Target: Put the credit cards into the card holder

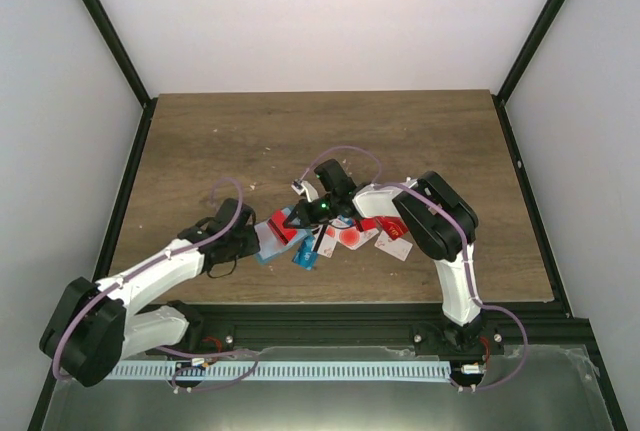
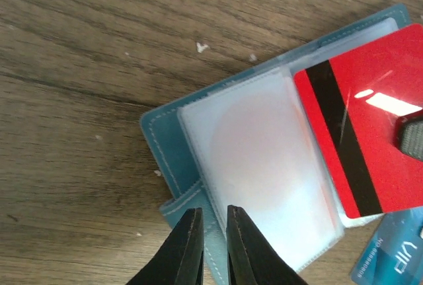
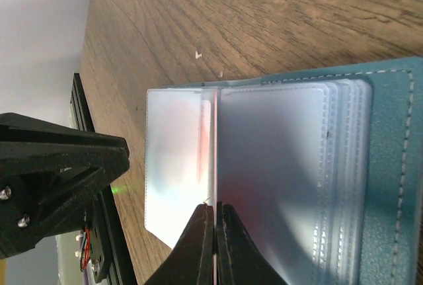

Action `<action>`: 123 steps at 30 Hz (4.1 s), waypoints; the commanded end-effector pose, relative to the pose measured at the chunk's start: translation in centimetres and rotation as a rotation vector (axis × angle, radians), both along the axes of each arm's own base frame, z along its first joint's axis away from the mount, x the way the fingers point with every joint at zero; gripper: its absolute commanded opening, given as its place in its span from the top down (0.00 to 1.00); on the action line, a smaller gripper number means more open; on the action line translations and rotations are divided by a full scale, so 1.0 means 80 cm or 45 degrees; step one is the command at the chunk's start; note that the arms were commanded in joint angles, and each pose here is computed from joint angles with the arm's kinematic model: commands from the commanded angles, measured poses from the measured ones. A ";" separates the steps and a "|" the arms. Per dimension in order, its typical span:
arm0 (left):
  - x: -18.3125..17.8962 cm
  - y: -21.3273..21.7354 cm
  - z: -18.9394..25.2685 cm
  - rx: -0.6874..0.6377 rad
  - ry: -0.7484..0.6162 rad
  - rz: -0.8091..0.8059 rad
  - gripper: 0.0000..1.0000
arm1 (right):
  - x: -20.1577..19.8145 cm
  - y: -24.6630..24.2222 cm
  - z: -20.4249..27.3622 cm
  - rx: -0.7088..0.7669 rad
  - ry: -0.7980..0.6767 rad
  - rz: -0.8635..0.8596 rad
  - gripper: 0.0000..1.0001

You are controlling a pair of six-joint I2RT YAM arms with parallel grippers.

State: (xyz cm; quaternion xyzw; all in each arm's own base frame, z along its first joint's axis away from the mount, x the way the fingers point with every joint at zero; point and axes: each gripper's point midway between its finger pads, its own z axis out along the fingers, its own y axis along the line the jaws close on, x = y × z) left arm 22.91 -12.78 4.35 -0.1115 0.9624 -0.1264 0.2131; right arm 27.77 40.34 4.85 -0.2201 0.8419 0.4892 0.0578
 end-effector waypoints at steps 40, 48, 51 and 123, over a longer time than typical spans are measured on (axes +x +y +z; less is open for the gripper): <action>0.014 -0.014 -0.062 -0.023 0.069 -0.010 0.96 | -0.035 -0.003 -0.021 0.093 0.219 -0.100 0.99; 0.003 -0.009 -0.071 -0.022 0.098 -0.003 0.96 | -0.037 0.005 -0.026 0.136 0.250 -0.116 0.99; 0.001 -0.010 -0.073 -0.028 0.105 -0.008 0.96 | -0.039 0.007 -0.027 0.135 0.247 -0.126 0.99; 0.001 -0.006 -0.003 -0.064 -0.006 -0.007 0.88 | -0.013 -0.041 0.046 -0.473 -0.221 -0.348 0.00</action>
